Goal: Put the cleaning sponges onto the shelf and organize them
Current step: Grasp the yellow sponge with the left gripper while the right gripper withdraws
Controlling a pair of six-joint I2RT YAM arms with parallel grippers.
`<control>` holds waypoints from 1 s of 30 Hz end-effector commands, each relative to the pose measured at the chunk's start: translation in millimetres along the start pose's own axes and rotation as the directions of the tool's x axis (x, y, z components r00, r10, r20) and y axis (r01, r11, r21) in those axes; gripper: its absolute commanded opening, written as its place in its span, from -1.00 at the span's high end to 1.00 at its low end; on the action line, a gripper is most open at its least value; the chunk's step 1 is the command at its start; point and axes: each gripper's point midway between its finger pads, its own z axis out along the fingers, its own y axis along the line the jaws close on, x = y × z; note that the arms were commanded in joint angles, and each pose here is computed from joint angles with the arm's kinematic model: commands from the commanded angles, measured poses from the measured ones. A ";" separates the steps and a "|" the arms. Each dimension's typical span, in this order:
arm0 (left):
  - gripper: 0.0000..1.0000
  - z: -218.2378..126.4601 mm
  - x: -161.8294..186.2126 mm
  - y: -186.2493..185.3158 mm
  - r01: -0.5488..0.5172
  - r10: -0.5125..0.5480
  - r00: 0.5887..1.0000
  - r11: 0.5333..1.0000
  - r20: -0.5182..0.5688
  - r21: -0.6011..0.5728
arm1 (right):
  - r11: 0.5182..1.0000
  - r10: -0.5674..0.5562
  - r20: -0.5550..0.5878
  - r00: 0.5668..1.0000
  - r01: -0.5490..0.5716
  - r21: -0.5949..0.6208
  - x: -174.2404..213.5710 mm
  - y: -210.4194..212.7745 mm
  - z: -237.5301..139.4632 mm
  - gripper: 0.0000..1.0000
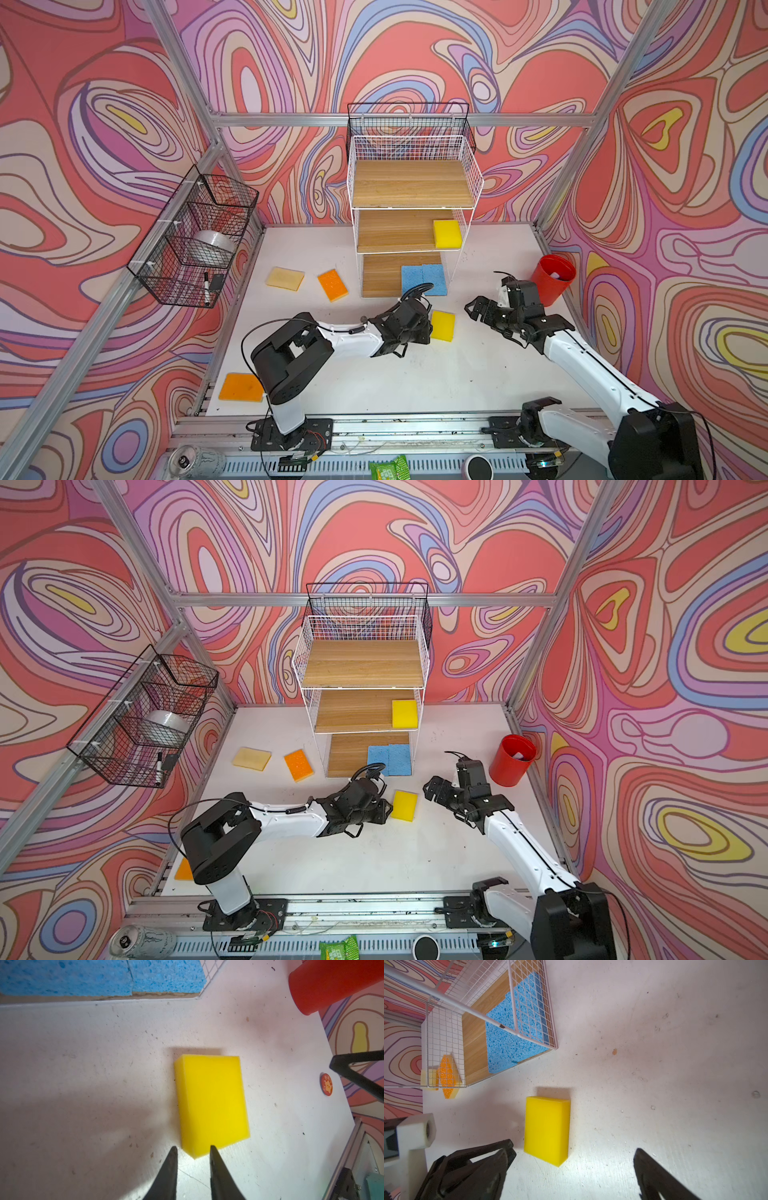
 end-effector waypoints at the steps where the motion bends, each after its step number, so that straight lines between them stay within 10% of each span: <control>1: 0.43 11.9 5.1 -4.4 0.045 -0.045 0.999 0.999 -0.016 -0.008 | 0.998 -0.030 -0.021 0.999 0.029 -0.047 0.6 6.7 5.8 -0.96; 30: 0.89 -23.9 -24.5 -25.7 0.014 -0.011 0.999 0.998 0.050 -0.057 | 0.997 -0.041 0.036 0.998 0.044 -0.068 0.1 7.2 -5.1 -0.97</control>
